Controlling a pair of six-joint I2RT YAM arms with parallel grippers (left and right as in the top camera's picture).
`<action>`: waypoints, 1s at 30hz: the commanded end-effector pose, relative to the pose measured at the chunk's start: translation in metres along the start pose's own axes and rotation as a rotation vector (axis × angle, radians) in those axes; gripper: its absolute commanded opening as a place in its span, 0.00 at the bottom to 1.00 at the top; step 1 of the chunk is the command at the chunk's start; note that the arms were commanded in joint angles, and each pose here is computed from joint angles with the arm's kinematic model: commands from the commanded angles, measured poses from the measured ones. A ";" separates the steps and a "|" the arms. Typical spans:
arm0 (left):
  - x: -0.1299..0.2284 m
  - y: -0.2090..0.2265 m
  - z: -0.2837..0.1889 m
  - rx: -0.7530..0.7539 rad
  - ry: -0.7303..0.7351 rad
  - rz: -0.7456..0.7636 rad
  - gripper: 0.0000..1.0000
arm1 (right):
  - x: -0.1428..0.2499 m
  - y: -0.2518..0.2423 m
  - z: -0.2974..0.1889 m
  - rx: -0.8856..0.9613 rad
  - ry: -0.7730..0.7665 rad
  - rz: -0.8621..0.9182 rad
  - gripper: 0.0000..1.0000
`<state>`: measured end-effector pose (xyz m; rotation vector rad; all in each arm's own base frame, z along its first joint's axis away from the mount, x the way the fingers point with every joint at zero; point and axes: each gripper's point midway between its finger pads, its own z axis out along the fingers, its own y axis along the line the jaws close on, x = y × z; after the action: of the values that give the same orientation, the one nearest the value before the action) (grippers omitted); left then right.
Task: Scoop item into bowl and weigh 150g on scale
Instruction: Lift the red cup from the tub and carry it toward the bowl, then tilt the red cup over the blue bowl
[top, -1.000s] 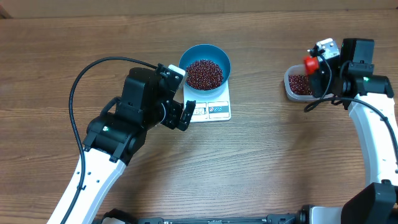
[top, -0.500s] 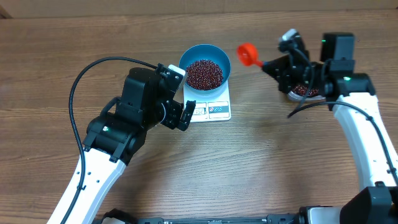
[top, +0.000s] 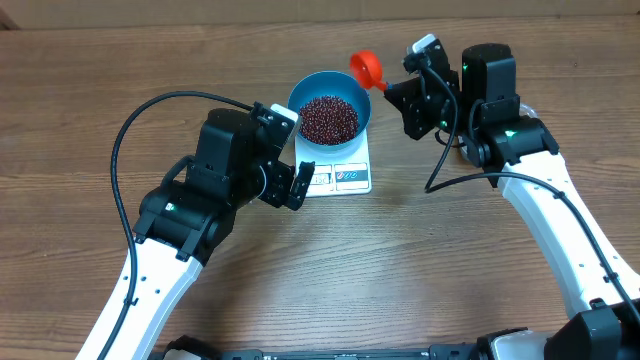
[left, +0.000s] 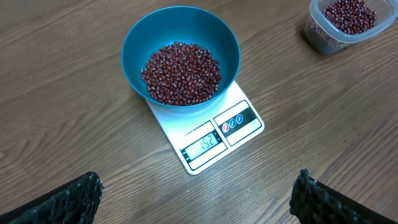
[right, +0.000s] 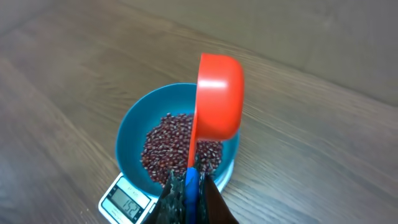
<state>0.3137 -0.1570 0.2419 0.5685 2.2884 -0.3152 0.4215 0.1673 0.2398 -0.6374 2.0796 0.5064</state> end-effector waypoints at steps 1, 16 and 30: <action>0.001 -0.001 0.003 0.011 0.008 0.015 1.00 | -0.018 -0.005 -0.008 0.076 -0.039 0.065 0.03; 0.001 -0.001 0.003 0.011 0.008 0.015 1.00 | -0.033 0.001 -0.003 0.031 0.153 0.213 0.03; 0.001 -0.001 0.003 0.011 0.008 0.015 1.00 | 0.015 0.021 0.036 -0.002 0.364 0.051 0.03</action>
<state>0.3137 -0.1570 0.2419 0.5685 2.2884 -0.3152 0.4179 0.1978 0.2136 -0.6757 2.4602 0.5268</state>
